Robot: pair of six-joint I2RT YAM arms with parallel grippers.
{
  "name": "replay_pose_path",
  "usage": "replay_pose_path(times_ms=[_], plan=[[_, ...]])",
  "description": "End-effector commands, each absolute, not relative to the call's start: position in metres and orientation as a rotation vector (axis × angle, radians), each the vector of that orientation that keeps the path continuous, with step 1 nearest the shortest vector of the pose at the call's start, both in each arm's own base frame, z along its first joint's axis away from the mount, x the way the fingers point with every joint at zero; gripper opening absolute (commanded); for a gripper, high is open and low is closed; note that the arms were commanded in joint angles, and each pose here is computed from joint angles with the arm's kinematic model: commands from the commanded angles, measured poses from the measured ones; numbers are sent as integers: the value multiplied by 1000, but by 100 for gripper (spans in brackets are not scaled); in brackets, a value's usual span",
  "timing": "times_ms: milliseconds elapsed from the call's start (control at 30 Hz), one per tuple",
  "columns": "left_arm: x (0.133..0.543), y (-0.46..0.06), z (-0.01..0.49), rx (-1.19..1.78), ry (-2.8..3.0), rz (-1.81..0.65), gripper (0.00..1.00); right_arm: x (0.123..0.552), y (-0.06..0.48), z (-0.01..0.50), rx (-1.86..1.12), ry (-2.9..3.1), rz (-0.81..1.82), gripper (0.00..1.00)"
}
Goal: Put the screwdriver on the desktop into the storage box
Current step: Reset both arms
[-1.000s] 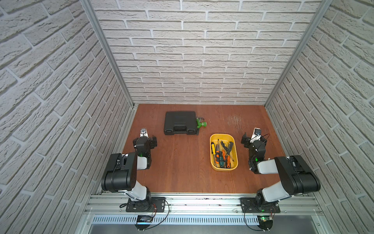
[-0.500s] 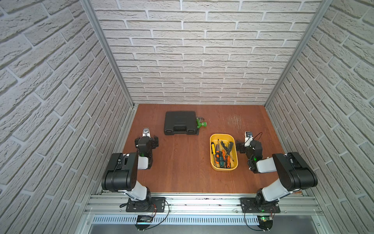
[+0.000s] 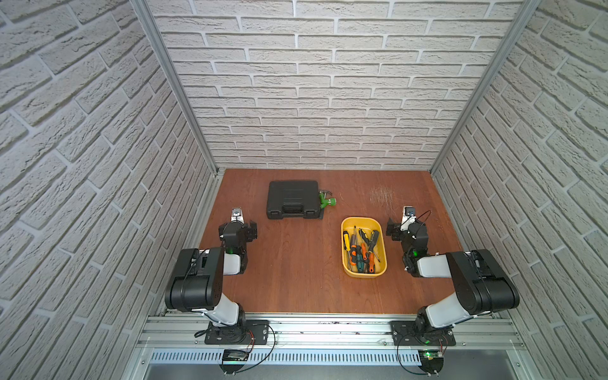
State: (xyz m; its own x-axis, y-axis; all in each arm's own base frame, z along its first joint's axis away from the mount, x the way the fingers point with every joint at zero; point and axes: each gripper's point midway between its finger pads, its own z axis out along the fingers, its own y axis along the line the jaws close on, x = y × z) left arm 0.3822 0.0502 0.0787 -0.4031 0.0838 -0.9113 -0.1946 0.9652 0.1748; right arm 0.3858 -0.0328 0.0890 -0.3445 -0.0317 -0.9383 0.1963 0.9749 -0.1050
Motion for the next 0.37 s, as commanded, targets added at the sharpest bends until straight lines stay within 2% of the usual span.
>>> replay_pose_path(times_ms=[0, 333], plan=[[389, 51, 90, -78, 1925, 298, 98, 389, -34, 100, 138, 1863, -238, 99], [390, 51, 90, -77, 1927, 293, 98, 390, -35, 99, 142, 1865, -229, 99]])
